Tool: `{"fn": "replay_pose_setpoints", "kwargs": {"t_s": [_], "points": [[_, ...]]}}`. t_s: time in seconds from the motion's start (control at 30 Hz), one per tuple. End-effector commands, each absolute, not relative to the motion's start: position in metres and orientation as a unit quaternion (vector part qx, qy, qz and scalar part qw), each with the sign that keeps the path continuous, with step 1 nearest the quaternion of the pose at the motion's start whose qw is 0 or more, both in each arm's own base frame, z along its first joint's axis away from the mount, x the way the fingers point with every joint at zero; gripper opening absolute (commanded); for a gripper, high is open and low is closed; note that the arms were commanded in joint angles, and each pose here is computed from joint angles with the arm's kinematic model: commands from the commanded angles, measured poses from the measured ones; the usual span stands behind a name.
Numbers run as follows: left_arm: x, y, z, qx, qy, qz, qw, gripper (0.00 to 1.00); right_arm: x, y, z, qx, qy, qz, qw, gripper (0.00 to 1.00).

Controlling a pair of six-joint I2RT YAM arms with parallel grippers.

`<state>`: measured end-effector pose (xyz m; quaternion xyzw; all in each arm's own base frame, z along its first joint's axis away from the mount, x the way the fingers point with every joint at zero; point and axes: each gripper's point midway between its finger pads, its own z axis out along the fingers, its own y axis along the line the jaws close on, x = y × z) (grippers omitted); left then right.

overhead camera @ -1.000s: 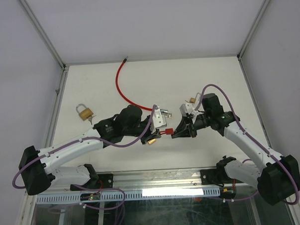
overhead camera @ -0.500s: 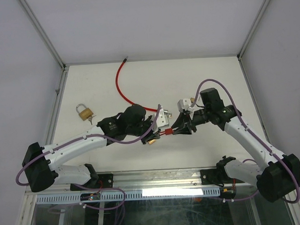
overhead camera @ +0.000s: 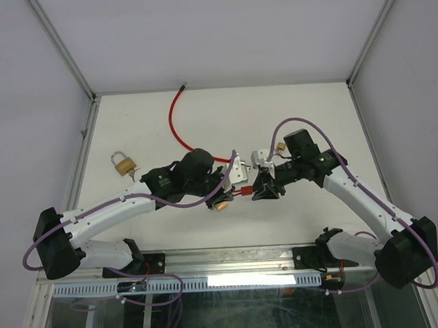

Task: Lock with the key
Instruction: Adjust the lock.

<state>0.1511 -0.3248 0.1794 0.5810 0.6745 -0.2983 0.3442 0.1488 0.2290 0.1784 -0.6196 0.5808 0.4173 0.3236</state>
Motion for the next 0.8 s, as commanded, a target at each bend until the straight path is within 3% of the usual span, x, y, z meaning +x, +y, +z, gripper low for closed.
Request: {"fn": "replay_pose_setpoints", "kwargs": {"t_s": [0.0,0.77], "points": [[0.1604,-0.3376,0.2100,0.580,0.650,-0.309,0.381,0.00,0.1527,0.2343,0.1923,-0.642,0.561,0.402,0.335,0.33],[0.1606,-0.3371,0.2107,0.595,0.653,-0.299,0.362,0.00,0.1482,0.2367,0.1892,-0.682,0.559,0.364,0.301,0.18]]}}
